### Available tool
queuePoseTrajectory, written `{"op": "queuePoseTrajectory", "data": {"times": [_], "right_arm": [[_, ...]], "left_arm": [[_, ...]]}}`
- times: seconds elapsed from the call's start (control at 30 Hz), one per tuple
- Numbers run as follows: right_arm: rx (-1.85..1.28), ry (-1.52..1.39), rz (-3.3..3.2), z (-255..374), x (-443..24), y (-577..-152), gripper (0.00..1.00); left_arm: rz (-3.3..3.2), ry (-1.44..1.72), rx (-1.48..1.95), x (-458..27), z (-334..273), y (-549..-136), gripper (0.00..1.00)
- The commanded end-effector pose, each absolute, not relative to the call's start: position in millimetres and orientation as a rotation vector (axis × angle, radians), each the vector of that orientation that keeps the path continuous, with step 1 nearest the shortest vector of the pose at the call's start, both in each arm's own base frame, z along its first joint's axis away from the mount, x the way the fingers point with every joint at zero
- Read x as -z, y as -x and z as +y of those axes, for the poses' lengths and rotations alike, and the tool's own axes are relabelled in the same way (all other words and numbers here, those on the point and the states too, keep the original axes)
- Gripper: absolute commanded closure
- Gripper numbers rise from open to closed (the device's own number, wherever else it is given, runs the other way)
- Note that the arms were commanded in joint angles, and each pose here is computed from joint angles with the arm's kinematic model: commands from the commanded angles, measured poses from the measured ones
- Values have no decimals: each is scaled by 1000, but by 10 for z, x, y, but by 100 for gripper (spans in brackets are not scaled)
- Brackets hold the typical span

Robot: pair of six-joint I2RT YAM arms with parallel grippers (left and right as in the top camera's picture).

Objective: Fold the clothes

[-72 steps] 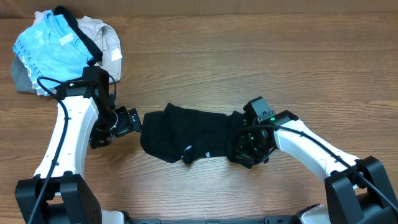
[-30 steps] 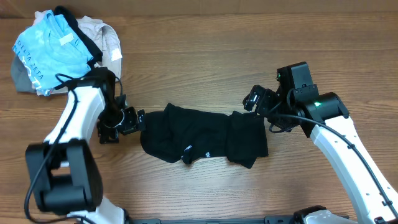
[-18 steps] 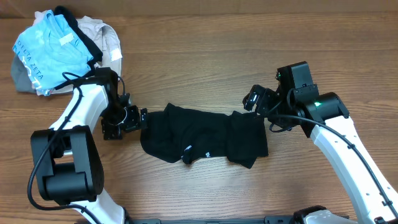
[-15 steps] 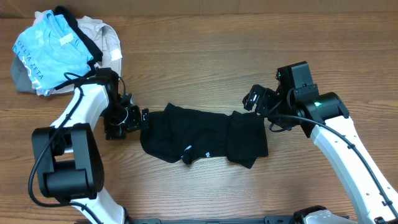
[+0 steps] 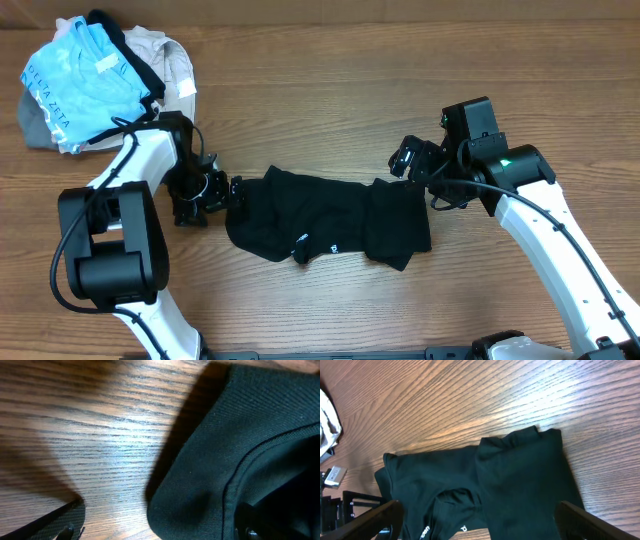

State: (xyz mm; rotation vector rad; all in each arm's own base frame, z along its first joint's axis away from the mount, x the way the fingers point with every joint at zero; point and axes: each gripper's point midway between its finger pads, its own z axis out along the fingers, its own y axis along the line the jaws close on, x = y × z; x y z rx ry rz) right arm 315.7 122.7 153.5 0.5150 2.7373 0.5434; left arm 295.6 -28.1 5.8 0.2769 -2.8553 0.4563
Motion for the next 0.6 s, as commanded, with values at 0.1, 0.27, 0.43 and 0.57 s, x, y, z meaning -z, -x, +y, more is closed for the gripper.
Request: {"op": "queuePoseTrajectory", "data": {"times": [0.1,0.27,0.43,0.57], "right_arm": [[-541,-502,2716,1220,-1581,-3207,0],[-537,-503,2716,1215,-1580,-3208,0],[-537,-503,2715,1215,-1580,-3208,0],[-537,-503,2716,1215,-1580,-3208,0]], "left_arm": [[-2741,-157,-773,242,-652,-2879,2],[-2744,-138,-779,239,-655,-2878,1],[-2739,-107,-854,199,-723,-2899,1],[-2739,-109,-851,200,-721,-2896,0]]}}
